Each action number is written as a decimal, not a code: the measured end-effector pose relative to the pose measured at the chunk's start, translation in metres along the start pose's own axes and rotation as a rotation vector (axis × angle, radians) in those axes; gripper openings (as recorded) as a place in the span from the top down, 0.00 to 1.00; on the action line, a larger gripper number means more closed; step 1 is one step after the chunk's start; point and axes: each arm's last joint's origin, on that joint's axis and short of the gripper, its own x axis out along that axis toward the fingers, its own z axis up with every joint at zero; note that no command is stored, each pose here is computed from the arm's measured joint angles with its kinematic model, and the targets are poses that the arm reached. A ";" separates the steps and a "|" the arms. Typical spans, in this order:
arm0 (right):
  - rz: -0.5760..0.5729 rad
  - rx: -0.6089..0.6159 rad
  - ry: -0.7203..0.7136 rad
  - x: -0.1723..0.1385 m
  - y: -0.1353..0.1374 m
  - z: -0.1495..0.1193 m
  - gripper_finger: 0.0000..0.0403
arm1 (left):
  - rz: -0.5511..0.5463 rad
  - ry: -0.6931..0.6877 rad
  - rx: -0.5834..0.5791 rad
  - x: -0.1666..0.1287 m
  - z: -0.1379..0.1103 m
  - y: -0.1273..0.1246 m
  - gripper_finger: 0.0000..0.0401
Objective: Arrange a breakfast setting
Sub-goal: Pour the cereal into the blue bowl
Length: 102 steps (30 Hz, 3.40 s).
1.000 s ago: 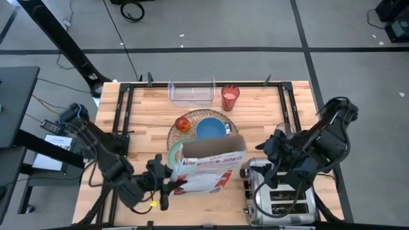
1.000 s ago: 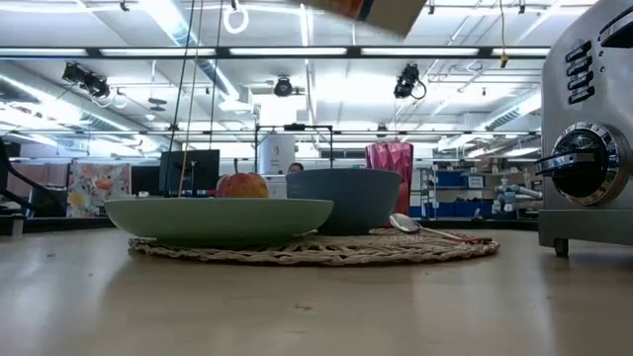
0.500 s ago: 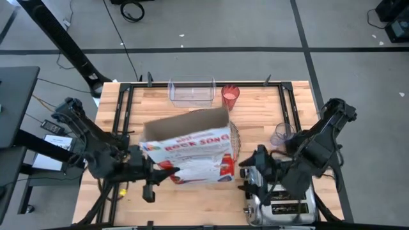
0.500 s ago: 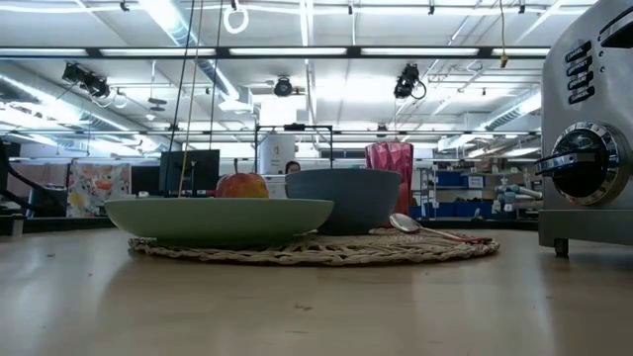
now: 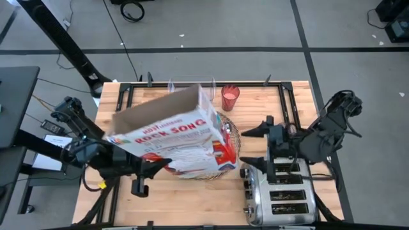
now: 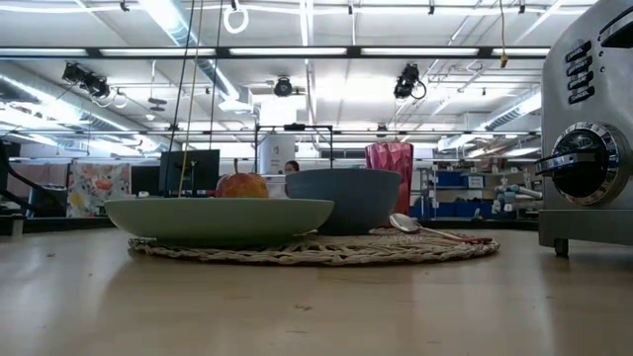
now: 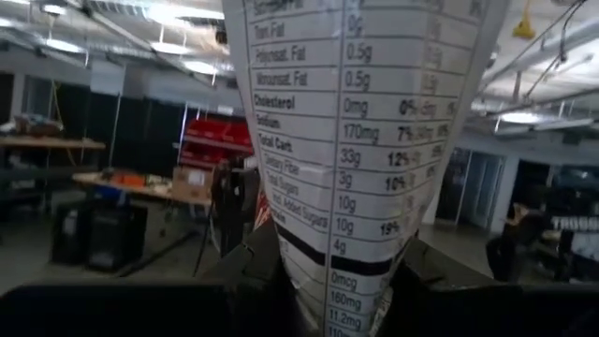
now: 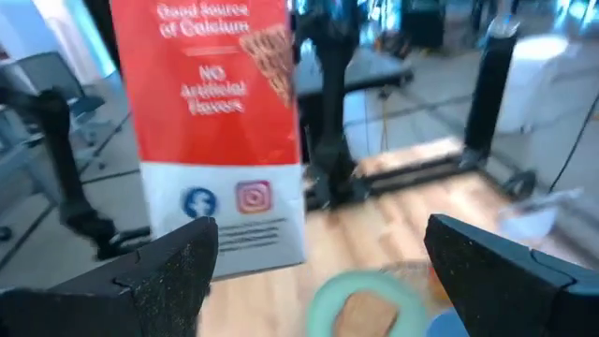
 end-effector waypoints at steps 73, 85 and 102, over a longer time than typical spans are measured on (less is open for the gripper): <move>0.068 -0.097 -0.386 0.073 0.005 0.031 0.40 | 0.118 -0.008 0.174 -0.028 0.036 0.007 0.26; -0.198 -0.081 -0.239 0.063 -0.036 0.032 0.40 | 0.267 0.292 0.212 -0.084 0.059 0.013 0.26; -0.451 0.008 0.106 0.078 -0.105 0.007 0.40 | 0.335 0.234 0.091 -0.067 0.038 0.019 0.26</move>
